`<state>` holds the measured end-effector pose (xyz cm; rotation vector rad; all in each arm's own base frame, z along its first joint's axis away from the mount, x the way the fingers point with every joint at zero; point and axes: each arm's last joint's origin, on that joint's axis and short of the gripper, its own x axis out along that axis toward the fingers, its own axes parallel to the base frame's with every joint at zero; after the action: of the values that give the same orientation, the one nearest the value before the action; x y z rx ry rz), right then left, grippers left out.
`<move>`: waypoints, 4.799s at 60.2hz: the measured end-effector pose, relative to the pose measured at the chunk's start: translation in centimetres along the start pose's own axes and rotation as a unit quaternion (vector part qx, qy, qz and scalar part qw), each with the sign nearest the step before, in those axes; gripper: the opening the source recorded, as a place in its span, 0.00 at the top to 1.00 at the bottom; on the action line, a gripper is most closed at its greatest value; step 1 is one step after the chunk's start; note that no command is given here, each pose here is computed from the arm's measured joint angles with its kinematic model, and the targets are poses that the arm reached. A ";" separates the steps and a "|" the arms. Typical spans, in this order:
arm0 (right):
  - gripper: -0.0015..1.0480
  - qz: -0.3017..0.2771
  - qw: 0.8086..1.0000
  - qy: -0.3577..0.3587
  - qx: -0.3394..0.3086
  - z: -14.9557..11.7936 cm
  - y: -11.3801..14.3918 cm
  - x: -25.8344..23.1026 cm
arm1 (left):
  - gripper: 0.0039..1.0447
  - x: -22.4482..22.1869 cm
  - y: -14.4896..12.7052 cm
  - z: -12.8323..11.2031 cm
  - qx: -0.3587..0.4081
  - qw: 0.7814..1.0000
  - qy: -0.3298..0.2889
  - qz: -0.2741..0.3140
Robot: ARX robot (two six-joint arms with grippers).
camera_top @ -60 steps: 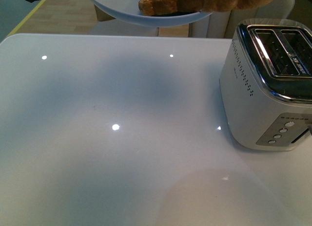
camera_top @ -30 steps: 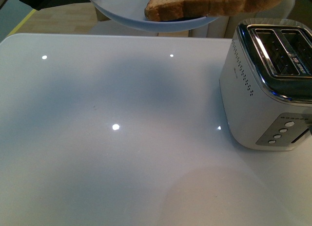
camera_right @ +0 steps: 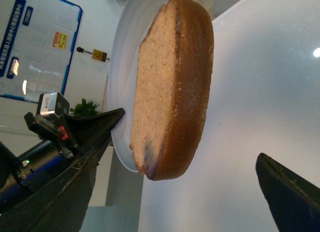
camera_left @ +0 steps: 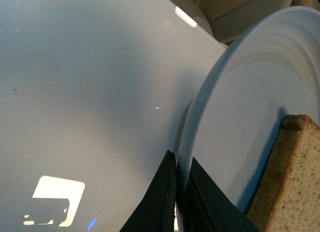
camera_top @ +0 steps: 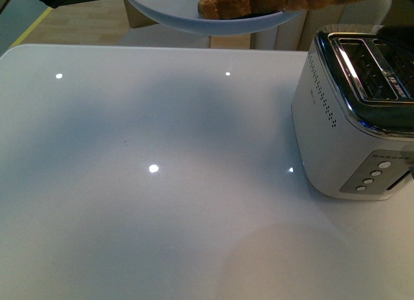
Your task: Left arm holds plate, right arm toasts bread
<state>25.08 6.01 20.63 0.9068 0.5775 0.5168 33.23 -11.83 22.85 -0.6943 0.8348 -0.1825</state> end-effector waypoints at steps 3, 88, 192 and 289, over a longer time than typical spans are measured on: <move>0.28 -0.002 1.000 0.002 0.002 0.0 -0.1 0.3 | 0.98 0.0 0.0 -0.1 0.000 1.000 0.002 0.000; 0.97 -0.263 0.881 -0.074 -0.387 10.8 3.0 -2.1 | 0.98 0.0 -0.3 -0.3 -0.008 1.000 0.007 -0.007; 0.81 -0.324 0.847 0.109 -0.407 6.4 -3.2 3.9 | 0.98 0.0 -0.2 -0.7 -0.017 1.000 0.012 -0.014; 0.98 -0.247 0.829 -0.269 -0.423 -3.9 -3.8 -10.0 | 0.98 -0.3 -0.1 -0.5 0.000 1.000 -0.001 -0.006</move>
<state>15.78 -0.07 17.99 0.0040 0.0109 -0.0042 32.67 -12.02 22.93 -0.6997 0.8280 -0.1919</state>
